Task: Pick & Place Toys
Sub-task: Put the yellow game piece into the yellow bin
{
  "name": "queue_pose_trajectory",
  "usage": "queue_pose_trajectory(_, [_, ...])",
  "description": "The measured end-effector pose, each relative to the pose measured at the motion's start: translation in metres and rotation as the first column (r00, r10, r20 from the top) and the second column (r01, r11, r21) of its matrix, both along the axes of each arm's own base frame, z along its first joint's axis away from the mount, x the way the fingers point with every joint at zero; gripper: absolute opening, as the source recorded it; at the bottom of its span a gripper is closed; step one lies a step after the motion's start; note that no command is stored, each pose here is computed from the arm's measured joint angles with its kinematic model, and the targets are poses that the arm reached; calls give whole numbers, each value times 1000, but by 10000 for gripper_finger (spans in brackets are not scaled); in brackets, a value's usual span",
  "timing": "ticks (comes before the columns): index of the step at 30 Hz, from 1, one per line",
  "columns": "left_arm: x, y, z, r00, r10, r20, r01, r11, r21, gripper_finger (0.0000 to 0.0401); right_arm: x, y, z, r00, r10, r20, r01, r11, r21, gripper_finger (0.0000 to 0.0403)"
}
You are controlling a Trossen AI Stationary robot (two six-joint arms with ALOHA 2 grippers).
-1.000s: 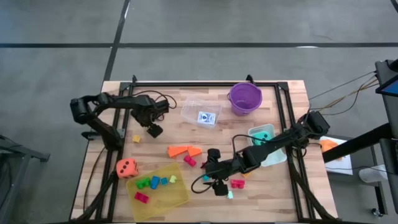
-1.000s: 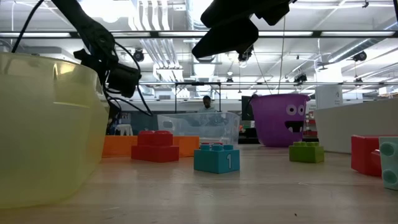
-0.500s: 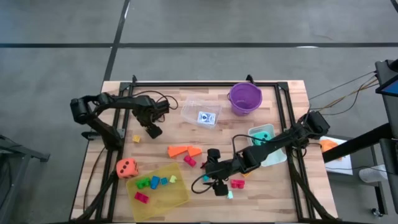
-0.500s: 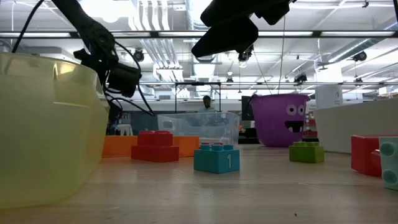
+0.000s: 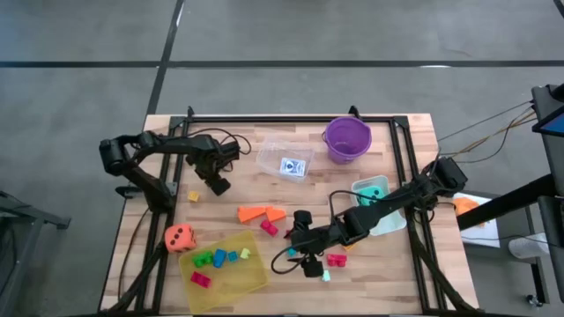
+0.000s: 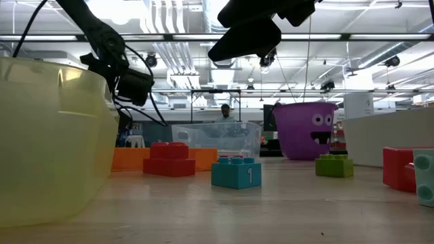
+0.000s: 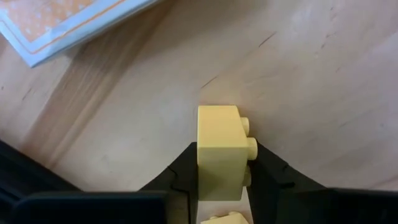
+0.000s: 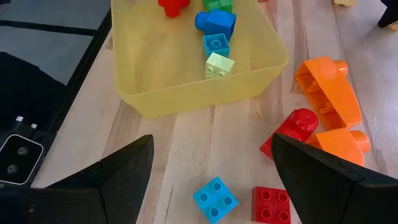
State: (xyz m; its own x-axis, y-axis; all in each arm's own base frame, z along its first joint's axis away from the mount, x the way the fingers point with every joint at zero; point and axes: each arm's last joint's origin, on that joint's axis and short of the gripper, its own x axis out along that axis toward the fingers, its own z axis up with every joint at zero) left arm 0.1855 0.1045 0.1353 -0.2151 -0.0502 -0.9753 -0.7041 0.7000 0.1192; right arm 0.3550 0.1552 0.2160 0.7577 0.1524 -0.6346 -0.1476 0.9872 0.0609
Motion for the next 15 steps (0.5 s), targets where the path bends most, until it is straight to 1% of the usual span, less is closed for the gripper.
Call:
queue_pose_trajectory(7, [1, 0, 5, 999, 41, 5, -41, 999, 0, 83, 0, 0, 0, 1000, 0, 0, 0, 1000, 0, 320])
queue_pose_trajectory(11, [7, 0, 14, 999, 35, 8, -35, 999, 1, 83, 0, 0, 0, 1000, 0, 1, 0, 1000, 1, 320])
queue_pose_trajectory(15, [18, -4, 28, 1000, 2, 21, -2, 1000, 0, 83, 0, 0, 0, 1000, 0, 2, 0, 1000, 1, 320])
